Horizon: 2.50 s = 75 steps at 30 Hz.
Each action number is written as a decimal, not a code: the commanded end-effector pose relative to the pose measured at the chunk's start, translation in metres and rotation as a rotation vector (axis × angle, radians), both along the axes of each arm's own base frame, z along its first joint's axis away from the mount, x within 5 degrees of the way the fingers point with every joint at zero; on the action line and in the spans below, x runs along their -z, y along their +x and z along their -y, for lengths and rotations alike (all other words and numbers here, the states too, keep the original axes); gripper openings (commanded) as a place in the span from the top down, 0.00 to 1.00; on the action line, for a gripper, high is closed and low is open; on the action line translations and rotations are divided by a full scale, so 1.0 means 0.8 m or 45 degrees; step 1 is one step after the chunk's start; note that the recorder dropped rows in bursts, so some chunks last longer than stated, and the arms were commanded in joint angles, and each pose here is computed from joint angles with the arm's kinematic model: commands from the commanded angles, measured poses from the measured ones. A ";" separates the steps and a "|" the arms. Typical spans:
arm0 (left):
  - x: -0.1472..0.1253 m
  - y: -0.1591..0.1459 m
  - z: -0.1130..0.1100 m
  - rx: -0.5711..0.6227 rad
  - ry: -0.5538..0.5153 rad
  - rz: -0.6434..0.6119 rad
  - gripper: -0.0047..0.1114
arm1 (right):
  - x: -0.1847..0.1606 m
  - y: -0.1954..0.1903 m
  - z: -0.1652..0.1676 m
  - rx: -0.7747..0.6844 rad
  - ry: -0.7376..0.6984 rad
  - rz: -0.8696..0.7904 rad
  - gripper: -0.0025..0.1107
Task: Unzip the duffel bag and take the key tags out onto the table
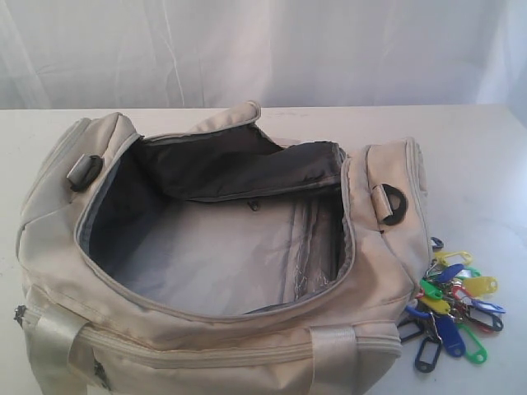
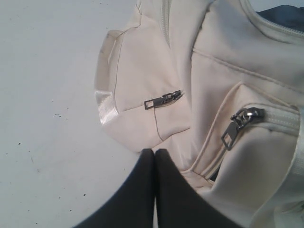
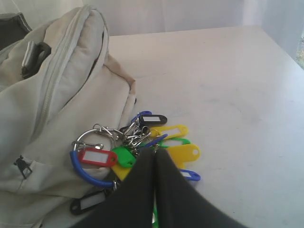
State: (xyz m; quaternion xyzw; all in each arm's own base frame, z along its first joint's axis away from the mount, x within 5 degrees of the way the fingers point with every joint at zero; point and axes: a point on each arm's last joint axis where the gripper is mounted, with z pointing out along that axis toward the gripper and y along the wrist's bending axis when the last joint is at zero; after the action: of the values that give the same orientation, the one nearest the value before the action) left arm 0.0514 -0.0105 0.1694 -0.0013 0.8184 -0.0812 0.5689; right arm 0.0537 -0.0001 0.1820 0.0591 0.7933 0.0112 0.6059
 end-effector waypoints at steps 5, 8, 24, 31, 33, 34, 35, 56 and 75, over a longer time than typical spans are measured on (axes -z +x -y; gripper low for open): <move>0.002 0.000 0.000 0.000 -0.016 -0.004 0.96 | -0.001 0.000 0.007 0.033 -0.218 0.007 0.98; 0.002 0.000 0.000 0.000 -0.016 -0.004 0.96 | -0.001 -0.001 0.010 0.038 -0.291 -0.003 0.98; 0.002 0.000 0.000 0.000 -0.016 -0.004 0.96 | -0.001 -0.002 0.015 0.142 -0.295 -0.019 0.98; 0.002 0.000 0.000 0.000 -0.016 -0.004 0.96 | -0.001 -0.002 0.015 0.143 -0.295 -0.016 0.98; 0.002 0.000 0.000 0.000 -0.016 -0.004 0.96 | -0.001 -0.002 0.015 0.143 -0.295 -0.016 0.98; 0.002 0.000 0.000 0.000 -0.016 -0.004 0.96 | -0.001 -0.002 0.015 0.143 -0.295 -0.016 0.98; 0.002 0.000 0.000 0.000 -0.016 -0.004 0.96 | -0.001 -0.002 0.015 0.143 -0.295 -0.016 0.98; 0.002 0.001 -0.005 -0.112 -0.016 -0.003 0.96 | -0.002 -0.001 0.012 0.152 -0.045 0.026 0.98; 0.002 0.001 -0.010 -0.204 -0.016 -0.003 0.96 | -0.002 -0.001 0.009 0.092 -0.046 0.027 0.98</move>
State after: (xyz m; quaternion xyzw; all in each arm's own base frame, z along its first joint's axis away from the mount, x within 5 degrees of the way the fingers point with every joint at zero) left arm 0.0524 -0.0011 0.1694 -0.0747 0.8150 -0.0299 0.5739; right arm 0.0533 -0.0070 0.1830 0.0780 0.7882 -0.0220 0.6100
